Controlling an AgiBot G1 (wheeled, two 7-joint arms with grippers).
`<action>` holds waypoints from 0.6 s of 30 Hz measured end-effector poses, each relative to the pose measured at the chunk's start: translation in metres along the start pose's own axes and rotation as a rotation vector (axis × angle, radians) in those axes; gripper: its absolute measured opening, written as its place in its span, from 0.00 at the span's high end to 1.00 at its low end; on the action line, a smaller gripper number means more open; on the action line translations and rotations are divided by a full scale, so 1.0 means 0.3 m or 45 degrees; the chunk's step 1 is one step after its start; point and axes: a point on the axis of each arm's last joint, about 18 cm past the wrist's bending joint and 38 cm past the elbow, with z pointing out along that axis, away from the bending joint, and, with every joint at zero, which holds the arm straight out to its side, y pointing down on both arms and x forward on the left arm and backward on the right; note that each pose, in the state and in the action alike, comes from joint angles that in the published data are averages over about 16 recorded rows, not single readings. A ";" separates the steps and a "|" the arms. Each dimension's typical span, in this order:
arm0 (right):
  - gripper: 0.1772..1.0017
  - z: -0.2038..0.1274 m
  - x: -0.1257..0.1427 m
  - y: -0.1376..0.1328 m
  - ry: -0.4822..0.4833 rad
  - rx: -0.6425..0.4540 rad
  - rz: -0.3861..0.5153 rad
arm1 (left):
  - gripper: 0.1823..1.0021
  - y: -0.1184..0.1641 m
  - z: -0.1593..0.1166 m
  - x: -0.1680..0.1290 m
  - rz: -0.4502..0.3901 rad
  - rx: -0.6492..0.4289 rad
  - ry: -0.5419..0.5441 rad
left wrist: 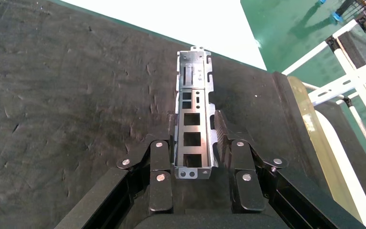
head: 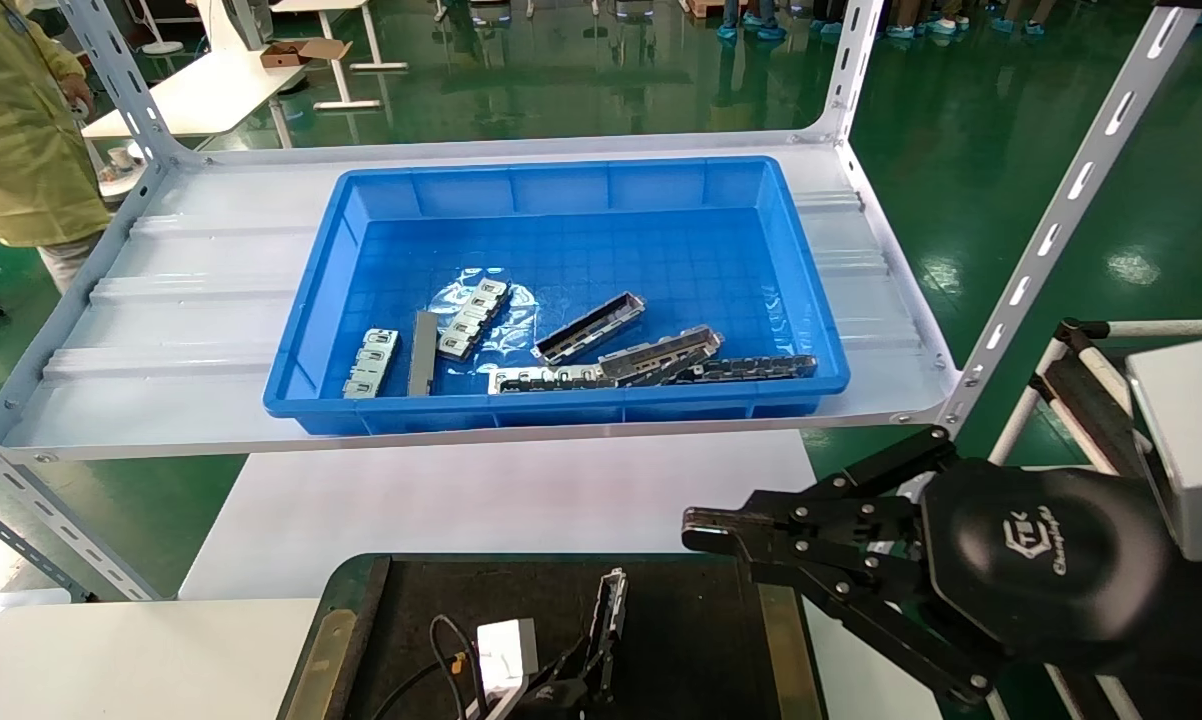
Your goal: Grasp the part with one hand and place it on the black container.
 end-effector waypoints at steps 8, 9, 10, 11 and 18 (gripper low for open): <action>0.95 0.000 0.000 0.000 0.000 0.000 0.000 | 0.76 0.006 0.001 0.002 -0.002 0.001 -0.006; 0.94 0.000 0.000 0.000 0.000 0.000 0.000 | 0.76 0.007 0.002 0.002 -0.002 0.002 -0.007; 0.93 0.000 0.000 0.000 0.000 0.000 0.000 | 0.75 0.007 0.002 0.003 -0.002 0.002 -0.007; 0.92 0.000 0.000 0.000 0.000 0.000 0.000 | 0.75 0.007 0.002 0.004 -0.002 0.003 -0.007; 0.82 0.000 0.000 0.000 0.000 0.000 0.000 | 0.66 0.002 0.003 0.014 0.004 0.010 0.001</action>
